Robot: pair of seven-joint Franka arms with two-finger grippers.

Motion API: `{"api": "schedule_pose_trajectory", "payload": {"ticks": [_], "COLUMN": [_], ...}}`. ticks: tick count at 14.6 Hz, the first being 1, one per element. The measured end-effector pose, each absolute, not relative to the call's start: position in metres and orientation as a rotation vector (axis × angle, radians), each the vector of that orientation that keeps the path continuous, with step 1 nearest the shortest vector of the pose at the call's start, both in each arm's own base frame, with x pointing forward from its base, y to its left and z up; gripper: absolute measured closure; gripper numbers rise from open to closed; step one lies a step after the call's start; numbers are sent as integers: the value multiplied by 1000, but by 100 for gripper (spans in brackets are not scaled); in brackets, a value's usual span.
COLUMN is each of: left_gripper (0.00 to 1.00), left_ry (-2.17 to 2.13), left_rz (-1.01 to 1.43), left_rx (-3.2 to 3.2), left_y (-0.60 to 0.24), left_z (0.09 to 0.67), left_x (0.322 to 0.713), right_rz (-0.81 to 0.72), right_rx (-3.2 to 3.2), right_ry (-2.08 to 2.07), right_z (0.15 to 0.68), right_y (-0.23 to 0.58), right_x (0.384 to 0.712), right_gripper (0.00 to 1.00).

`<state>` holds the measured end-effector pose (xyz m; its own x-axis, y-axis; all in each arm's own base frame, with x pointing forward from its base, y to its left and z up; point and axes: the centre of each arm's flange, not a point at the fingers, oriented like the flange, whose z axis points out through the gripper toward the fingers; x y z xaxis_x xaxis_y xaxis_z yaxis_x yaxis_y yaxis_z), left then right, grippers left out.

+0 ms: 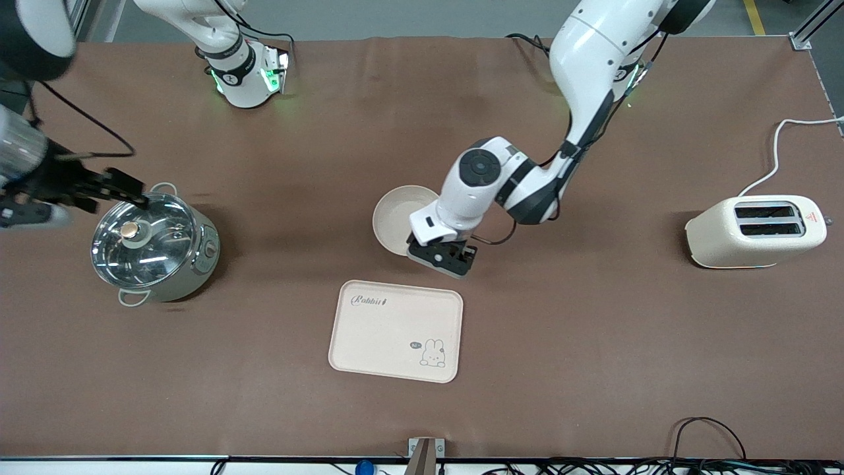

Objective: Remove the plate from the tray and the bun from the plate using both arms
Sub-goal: 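Grasp the pale bun on the plate with the left gripper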

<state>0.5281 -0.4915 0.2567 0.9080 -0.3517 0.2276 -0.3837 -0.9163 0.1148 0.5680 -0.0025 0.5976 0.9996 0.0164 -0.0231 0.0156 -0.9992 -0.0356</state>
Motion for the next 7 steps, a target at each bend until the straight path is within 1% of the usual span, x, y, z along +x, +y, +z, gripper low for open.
{"api": "schedule_pose_trajectory", "payload": {"ticks": [3,7], "left_gripper": [0,0], "left_ry": [-574,-547], "left_rz": [369,400], "left_rx": [2980,3032], "left_y": [-520,-531], "left_z": [240,220], "left_x": [492,461], "right_rz": [48,61], "right_rx": [-3139,-3141], "right_ry": [-8,43], "right_z": [620,616], "right_y": [-13,-32], "right_x": [563,564], "right_gripper": [0,0]}}
